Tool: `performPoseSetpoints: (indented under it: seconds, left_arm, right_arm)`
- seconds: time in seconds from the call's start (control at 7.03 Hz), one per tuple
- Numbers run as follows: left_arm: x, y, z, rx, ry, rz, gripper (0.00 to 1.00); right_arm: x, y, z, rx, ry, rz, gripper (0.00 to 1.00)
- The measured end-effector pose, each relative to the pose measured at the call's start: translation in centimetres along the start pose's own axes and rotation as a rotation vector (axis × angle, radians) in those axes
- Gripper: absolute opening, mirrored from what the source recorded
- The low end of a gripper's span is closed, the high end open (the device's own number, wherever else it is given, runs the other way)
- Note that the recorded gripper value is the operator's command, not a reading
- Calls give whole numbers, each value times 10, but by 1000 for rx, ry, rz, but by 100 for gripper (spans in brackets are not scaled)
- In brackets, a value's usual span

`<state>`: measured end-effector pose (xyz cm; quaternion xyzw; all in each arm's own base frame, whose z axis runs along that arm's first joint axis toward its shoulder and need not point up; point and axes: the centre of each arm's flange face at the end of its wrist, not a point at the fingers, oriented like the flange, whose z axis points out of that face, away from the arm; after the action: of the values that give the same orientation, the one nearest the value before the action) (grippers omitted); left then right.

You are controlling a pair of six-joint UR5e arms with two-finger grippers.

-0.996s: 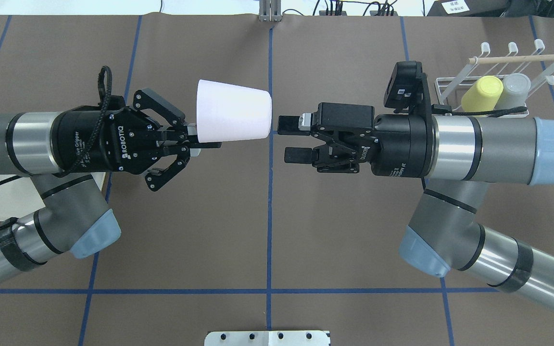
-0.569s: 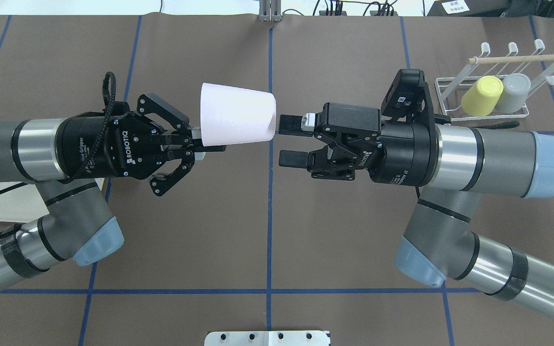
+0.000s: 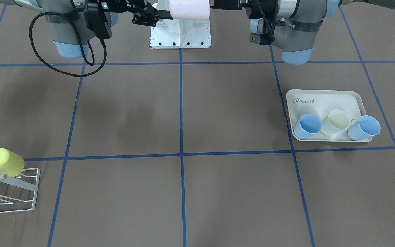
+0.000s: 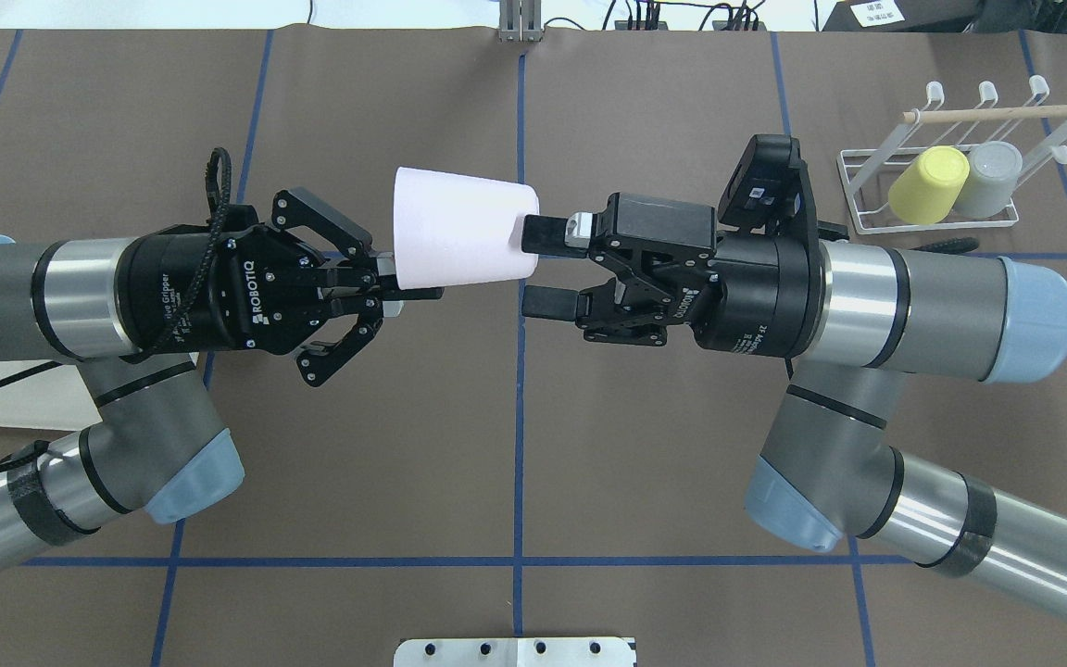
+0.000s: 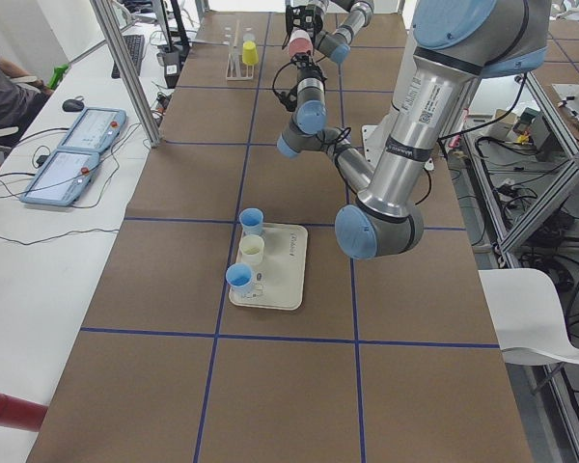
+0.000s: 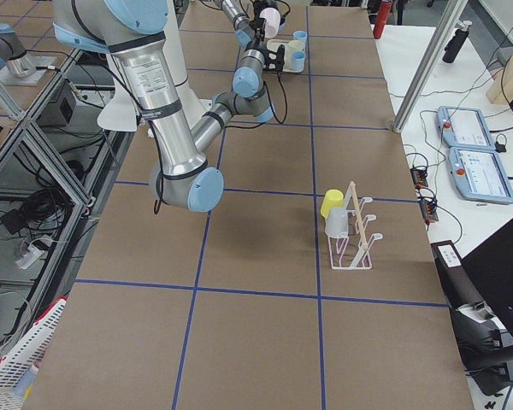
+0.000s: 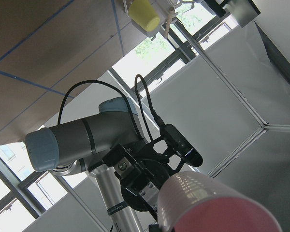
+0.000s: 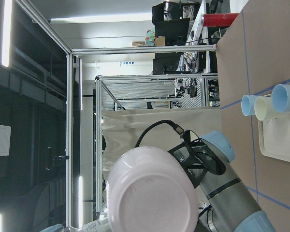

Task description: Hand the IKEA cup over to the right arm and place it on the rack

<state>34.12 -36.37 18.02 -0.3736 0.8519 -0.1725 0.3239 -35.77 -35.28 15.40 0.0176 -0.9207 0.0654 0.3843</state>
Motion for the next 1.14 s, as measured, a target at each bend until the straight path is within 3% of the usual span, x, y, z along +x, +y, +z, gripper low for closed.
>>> performPoseSetpoints:
  seconds: [0.43, 0.71, 1.0, 1.14]
  left_arm:
    - [-10, 0, 5, -7, -10, -16, 0]
    - [-12, 0, 6, -9, -13, -20, 0]
    - [-13, 0, 7, -10, -15, -22, 0]
    - [-14, 0, 7, -10, -15, -23, 0]
  right_arm:
    - [4, -2, 1, 5, -3, 1, 95]
    - [3, -3, 3, 11, -7, 0, 89]
    - [4, -2, 3, 10, -9, 1, 56]
    - [4, -1, 4, 8, -9, 3, 45]
